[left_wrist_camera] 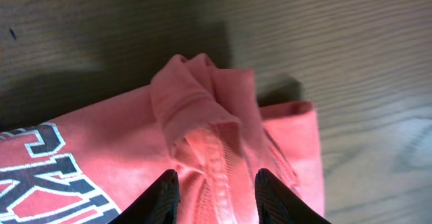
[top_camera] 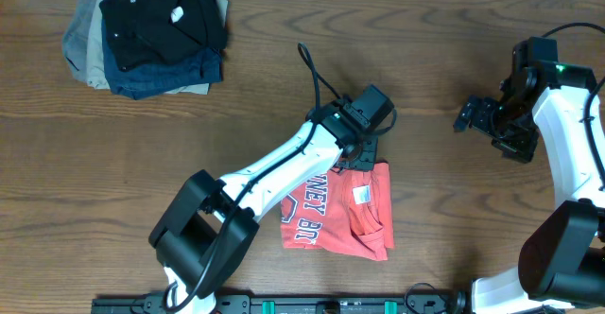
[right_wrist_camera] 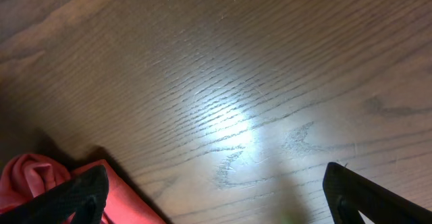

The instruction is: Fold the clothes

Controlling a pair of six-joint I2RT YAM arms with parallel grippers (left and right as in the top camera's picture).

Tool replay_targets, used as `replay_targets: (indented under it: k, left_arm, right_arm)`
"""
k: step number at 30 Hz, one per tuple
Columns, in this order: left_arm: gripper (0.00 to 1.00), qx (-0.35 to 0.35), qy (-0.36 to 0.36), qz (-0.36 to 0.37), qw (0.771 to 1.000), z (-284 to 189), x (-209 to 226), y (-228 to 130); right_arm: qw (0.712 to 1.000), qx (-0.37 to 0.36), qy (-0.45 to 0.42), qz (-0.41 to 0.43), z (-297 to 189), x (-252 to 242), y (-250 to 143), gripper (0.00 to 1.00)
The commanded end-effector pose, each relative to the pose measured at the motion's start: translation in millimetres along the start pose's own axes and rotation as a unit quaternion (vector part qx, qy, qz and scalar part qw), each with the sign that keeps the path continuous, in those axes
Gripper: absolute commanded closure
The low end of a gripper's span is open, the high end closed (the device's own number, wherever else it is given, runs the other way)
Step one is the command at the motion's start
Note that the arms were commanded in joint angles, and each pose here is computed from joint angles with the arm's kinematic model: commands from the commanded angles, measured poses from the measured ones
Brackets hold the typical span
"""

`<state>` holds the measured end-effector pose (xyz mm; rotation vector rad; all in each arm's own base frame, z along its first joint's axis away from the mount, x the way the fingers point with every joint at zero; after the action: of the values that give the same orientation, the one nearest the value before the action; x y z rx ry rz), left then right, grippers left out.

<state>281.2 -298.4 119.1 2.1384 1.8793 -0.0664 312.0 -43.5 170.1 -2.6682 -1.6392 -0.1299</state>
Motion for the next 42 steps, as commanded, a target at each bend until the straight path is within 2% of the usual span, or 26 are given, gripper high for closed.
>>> replay_targets:
  k: [1,6,12,20,30,42]
  left_arm:
    - [0.62,0.003,0.014,0.002,1.0,12,3,2]
    - [0.66,0.002,0.0,0.003,1.0,13,-1,3]
    - [0.66,0.0,-0.019,0.004,1.0,15,-7,5]
    - [0.66,0.017,-0.003,0.001,1.0,36,-2,2]
    - [0.67,0.0,0.016,0.001,1.0,37,3,7]
    - [0.8,-0.005,0.012,0.002,1.0,32,1,9]
  right_arm:
    - [1.0,-0.002,0.003,-0.004,-2,0,3,0.01]
    - [1.0,-0.002,0.003,-0.004,-2,0,3,0.01]
    - [1.0,-0.002,0.003,-0.004,-2,0,3,0.01]
    - [1.0,-0.002,0.003,-0.004,-2,0,3,0.01]
    - [1.0,-0.002,0.003,-0.004,-2,0,3,0.01]
    - [1.0,-0.003,0.003,-0.005,-2,0,3,0.01]
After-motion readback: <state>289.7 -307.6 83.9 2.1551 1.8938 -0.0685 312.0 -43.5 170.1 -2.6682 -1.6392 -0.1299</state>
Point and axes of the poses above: each gripper's point midway between its finger pads, its own z axis out along the fingers, its own x axis along the line the jaws close on, y = z × x, the point moved 6 cm from there along -z, back along the fingers, and after that the axes turned 4 degrees about -z, right-handed, at the moved point
